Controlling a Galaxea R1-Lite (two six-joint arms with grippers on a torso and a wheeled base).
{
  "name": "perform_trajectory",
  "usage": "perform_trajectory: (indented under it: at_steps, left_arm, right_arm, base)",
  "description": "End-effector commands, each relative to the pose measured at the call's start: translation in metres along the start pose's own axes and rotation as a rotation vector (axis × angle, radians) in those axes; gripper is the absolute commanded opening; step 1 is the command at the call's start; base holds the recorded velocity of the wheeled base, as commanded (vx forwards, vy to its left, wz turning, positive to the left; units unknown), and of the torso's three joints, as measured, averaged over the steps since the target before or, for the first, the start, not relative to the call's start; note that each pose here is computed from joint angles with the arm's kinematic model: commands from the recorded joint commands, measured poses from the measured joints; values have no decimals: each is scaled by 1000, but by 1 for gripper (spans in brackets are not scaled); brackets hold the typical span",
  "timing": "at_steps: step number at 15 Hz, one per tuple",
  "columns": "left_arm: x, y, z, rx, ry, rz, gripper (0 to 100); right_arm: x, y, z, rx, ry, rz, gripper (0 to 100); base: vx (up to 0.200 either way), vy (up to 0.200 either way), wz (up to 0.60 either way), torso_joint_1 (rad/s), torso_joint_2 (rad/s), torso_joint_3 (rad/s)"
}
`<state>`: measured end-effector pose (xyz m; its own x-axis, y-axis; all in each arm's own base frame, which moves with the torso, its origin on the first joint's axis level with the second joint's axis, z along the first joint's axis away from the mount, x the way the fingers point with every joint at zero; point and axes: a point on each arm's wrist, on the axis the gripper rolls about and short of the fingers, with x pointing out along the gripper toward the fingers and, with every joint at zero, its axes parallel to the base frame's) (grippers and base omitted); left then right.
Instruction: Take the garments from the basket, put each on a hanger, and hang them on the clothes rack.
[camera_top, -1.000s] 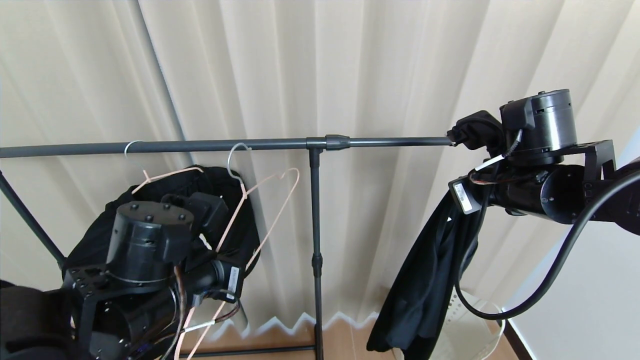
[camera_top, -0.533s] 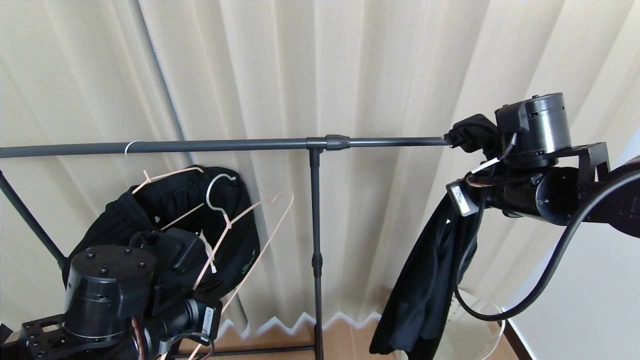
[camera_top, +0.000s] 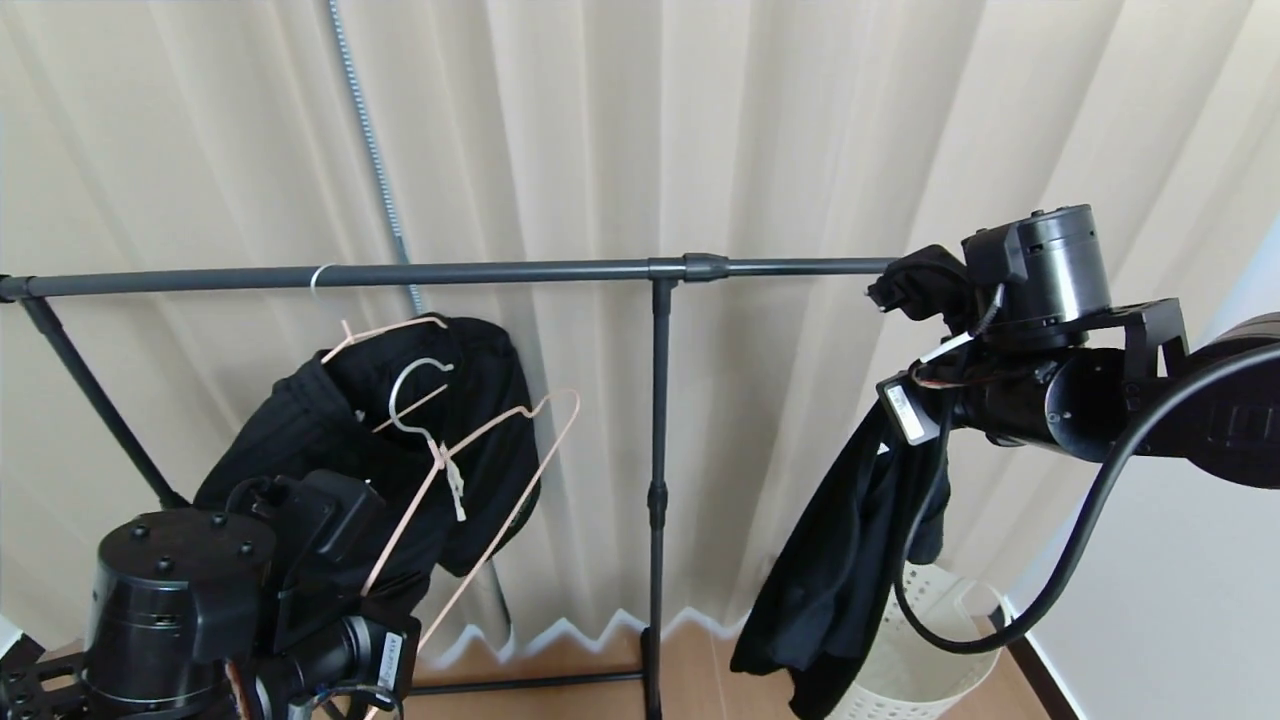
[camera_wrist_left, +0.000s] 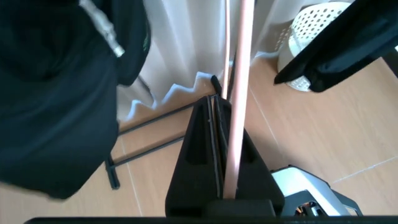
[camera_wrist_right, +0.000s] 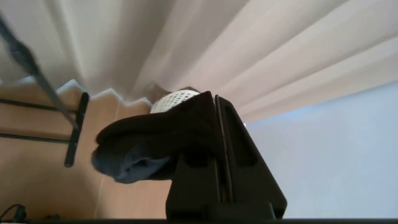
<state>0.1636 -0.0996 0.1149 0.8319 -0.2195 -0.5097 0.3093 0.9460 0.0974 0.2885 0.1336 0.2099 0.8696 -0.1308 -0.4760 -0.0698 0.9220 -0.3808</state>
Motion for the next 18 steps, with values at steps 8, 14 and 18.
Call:
perform_trajectory:
  at_steps: [8, 14, 18]
  left_arm:
    - [0, 0, 0, -5, -23, -2, 0]
    - [0, 0, -1, -10, -40, -5, 0]
    - [1, 0, -2, -8, -34, -4, 0]
  right_arm:
    - [2, 0, 0, -1, 3, -3, 0]
    - [1, 4, -1, -9, 4, 7, 0]
    - [1, 4, -1, -10, 5, 8, 0]
  base:
    - [0, 100, 0, -4, -1, 2]
    - [-133, 0, 0, 6, 2, -1]
    - [-200, 0, 0, -4, 1, 5]
